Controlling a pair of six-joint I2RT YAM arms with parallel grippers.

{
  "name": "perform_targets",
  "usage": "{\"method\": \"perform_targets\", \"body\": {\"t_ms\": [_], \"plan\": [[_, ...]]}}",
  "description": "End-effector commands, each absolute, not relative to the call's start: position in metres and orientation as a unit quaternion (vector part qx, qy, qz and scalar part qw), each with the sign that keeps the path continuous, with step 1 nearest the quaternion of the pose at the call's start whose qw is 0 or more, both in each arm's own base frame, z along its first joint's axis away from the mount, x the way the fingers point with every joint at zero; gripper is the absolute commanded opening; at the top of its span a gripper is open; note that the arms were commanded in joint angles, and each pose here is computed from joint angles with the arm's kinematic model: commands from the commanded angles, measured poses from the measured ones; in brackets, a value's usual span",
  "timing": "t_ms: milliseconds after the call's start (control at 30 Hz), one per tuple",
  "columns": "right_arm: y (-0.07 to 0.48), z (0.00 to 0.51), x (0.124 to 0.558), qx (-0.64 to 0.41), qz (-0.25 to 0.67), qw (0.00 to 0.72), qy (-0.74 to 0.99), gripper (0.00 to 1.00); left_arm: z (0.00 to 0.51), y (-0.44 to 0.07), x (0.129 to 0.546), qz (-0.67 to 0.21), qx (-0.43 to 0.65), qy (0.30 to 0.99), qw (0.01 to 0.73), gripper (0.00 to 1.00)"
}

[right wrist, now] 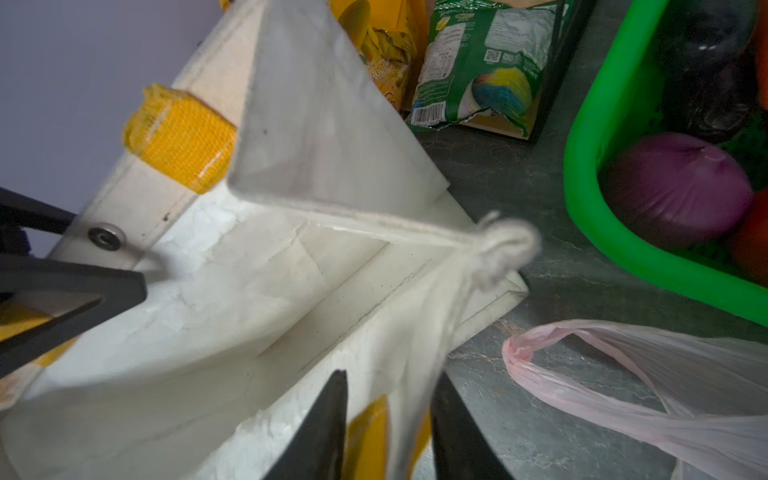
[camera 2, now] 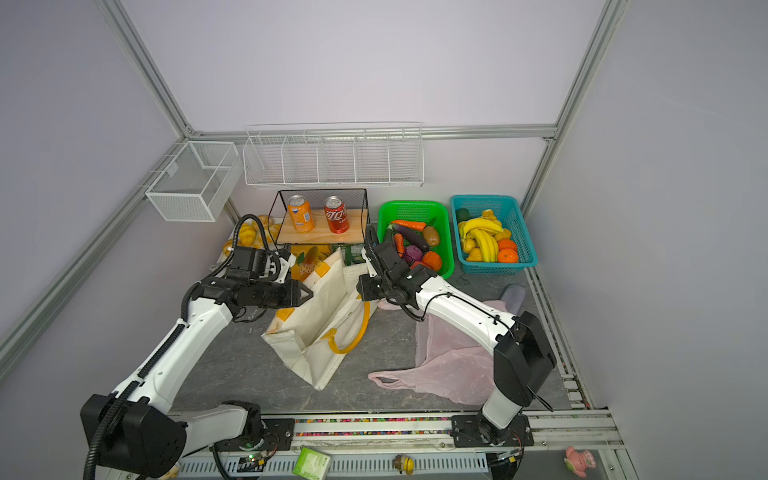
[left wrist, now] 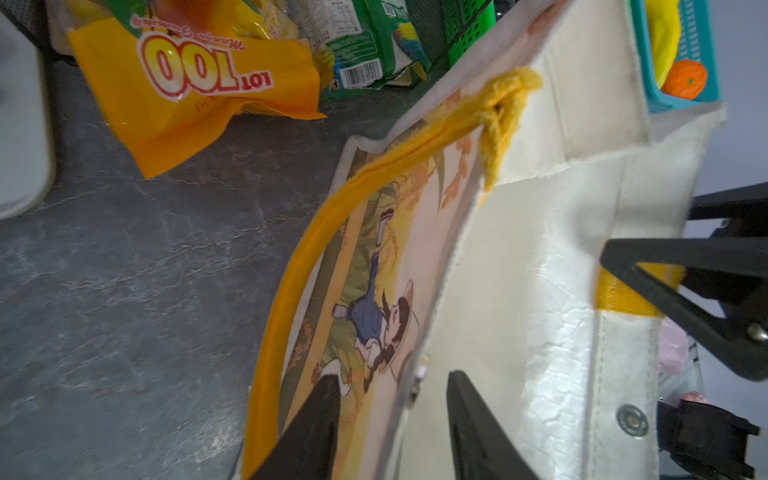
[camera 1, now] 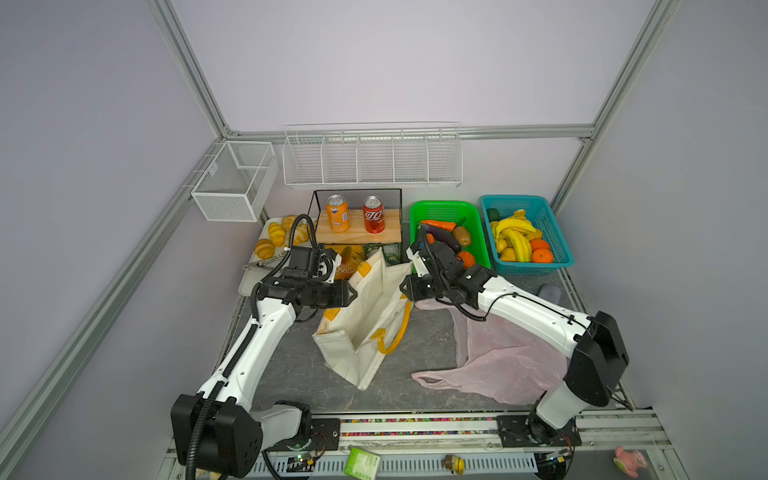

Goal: Place the mixed food into the grocery bags and tie them
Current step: 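Reach both grippers toward the white tote bag's top edges, then grasp the tote bag's rim with both grippers and pull it upright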

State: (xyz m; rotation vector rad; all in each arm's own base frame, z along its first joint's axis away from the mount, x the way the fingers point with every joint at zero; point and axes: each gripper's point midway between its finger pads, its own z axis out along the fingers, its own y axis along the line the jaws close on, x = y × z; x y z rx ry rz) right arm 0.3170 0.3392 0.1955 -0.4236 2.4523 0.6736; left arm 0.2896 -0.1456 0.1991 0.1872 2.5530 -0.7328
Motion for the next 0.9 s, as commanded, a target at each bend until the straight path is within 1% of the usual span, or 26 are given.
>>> {"method": "perform_targets", "body": {"t_ms": [0, 233, 400, 700, 800, 867], "plan": [[0.312, 0.205, 0.326, -0.169, 0.185, 0.295, 0.922, 0.24, 0.214, -0.170, 0.277, -0.329, 0.094, 0.910, 0.234, 0.43], [0.251, 0.217, 0.331, -0.181, 0.122, 0.279, 0.935, 0.09, 0.234, -0.220, 0.253, -0.403, 0.164, 0.867, 0.243, 0.43], [0.233, 0.222, 0.335, -0.195, 0.113, 0.262, 0.939, 0.08, 0.246, -0.244, 0.245, -0.436, 0.197, 0.843, 0.247, 0.45], [0.208, 0.230, 0.345, -0.223, 0.068, 0.237, 0.943, 0.10, 0.251, -0.283, 0.234, -0.452, 0.240, 0.826, 0.238, 0.45], [0.206, 0.230, 0.349, -0.215, 0.065, 0.240, 0.944, 0.14, 0.246, -0.288, 0.239, -0.447, 0.225, 0.832, 0.238, 0.39], [0.204, 0.232, 0.350, -0.205, 0.062, 0.246, 0.945, 0.21, 0.242, -0.290, 0.246, -0.449, 0.203, 0.837, 0.238, 0.34]]}}
